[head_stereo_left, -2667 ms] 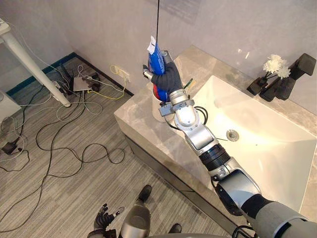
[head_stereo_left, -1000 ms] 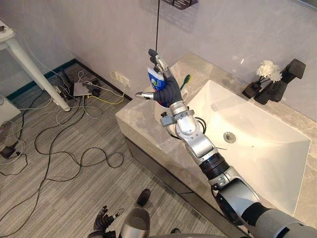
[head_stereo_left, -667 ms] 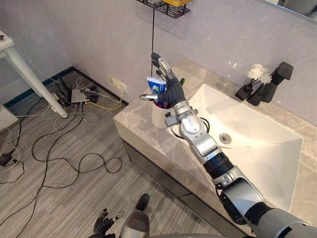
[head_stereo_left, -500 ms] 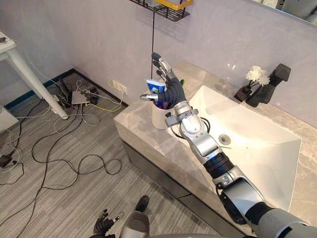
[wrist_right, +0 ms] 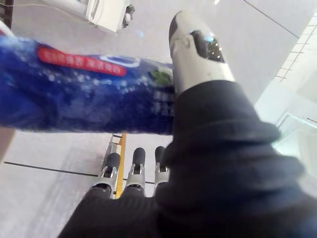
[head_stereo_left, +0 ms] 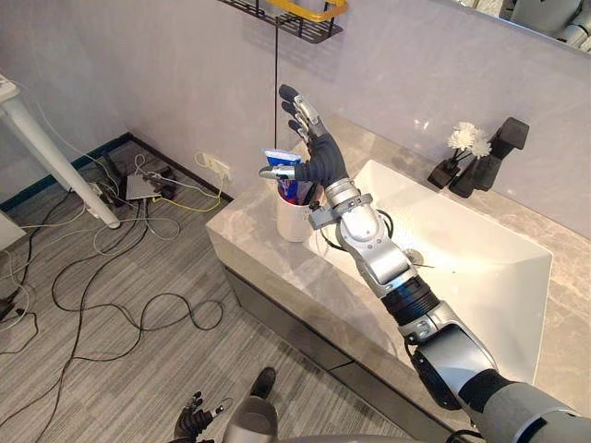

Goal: Organize washtable

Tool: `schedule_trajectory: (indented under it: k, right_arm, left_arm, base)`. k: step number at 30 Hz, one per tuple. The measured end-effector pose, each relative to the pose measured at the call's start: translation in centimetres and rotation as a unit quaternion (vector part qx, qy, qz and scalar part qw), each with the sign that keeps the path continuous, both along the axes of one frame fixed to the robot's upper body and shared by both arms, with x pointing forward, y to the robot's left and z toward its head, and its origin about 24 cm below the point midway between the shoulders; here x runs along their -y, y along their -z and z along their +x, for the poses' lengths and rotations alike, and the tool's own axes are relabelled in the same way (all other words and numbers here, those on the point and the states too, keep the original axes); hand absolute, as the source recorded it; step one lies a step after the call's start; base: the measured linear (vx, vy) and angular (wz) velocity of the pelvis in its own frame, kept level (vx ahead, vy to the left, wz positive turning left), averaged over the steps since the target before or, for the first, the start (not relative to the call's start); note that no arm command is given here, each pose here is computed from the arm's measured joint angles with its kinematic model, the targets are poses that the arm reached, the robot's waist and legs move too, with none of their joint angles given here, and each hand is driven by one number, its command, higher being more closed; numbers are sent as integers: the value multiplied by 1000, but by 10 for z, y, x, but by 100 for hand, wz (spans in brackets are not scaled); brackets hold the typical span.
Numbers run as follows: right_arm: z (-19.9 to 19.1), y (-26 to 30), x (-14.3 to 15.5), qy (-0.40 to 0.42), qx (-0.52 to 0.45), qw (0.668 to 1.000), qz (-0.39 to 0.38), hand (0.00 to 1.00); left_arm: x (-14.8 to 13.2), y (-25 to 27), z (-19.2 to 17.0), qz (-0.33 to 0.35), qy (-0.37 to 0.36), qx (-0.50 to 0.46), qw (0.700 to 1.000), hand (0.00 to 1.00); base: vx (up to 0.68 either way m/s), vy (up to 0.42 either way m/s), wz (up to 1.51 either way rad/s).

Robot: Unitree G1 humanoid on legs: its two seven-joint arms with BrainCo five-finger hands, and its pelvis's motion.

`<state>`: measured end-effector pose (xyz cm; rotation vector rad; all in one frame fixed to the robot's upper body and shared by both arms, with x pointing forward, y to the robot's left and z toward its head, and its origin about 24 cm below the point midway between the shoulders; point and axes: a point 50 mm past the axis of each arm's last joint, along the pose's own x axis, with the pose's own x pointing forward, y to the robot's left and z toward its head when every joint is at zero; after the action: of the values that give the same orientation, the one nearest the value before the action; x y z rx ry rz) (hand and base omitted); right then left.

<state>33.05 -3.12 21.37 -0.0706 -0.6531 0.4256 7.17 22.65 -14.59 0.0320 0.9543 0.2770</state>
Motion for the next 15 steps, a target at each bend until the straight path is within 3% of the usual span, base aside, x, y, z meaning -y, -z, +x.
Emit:
schedule_trajectory:
  k: [8, 15]
  right_arm:
    - [3, -9, 10, -14, 20, 999, -39, 0]
    - [-6, -53, 22, -24, 110, 991, -67, 0]
  left_arm:
    - [-1, 1, -3, -2, 0, -10, 1000, 0]
    - [-1, 2, -4, -7, 5, -13, 1000, 0]
  base:
    - [-3, -3, -2]
    - [-6, -6, -9]
